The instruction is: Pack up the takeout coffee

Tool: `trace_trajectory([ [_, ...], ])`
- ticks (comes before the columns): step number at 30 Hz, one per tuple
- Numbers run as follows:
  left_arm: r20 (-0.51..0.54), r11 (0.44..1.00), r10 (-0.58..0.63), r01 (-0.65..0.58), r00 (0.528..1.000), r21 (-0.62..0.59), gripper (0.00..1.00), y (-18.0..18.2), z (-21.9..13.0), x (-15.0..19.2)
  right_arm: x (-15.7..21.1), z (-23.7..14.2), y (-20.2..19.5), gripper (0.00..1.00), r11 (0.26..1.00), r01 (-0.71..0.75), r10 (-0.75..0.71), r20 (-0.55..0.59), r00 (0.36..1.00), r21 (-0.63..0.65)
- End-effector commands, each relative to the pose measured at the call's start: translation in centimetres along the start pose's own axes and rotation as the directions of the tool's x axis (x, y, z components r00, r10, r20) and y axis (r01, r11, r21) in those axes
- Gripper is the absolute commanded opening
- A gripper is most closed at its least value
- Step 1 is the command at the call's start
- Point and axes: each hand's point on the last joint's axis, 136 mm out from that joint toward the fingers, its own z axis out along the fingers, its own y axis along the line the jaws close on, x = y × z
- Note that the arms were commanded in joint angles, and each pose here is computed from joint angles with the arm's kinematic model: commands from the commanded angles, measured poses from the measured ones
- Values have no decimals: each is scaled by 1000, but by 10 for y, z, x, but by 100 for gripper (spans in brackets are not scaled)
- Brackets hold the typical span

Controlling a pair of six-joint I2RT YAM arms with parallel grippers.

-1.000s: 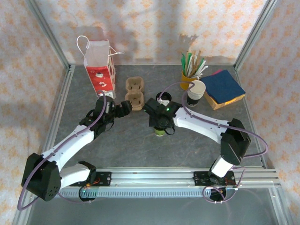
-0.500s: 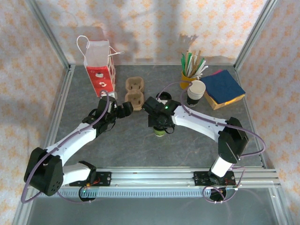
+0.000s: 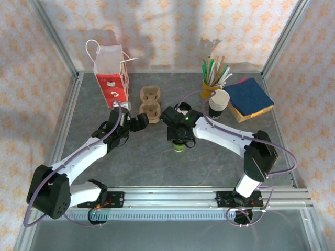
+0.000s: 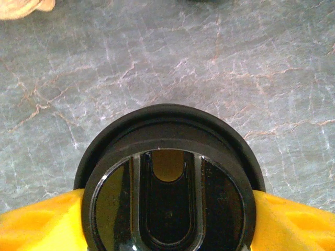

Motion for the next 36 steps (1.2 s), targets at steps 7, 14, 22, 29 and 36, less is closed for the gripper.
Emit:
trace_trajectory([
  [7, 55, 1000, 18, -18, 998, 5, 88, 0, -7, -13, 0, 17, -86, 72, 980, -72, 77, -21, 997, 183],
  [14, 57, 1000, 21, -21, 998, 3, 88, 0, -9, -15, -17, 12, -137, 72, 962, -176, 172, 38, 984, 210],
  [22, 60, 1000, 20, -21, 998, 8, 88, -1, -10, -16, -24, 16, -191, 72, 926, -265, 256, 71, 964, 267],
  [29, 67, 1000, 25, -25, 997, 3, 88, 0, -13, -19, -30, 16, -233, 73, 889, -352, 336, 103, 936, 292],
  [36, 64, 1000, 23, -24, 998, 6, 88, -1, -12, -19, -29, 22, -270, 74, 840, -435, 418, 124, 900, 325],
])
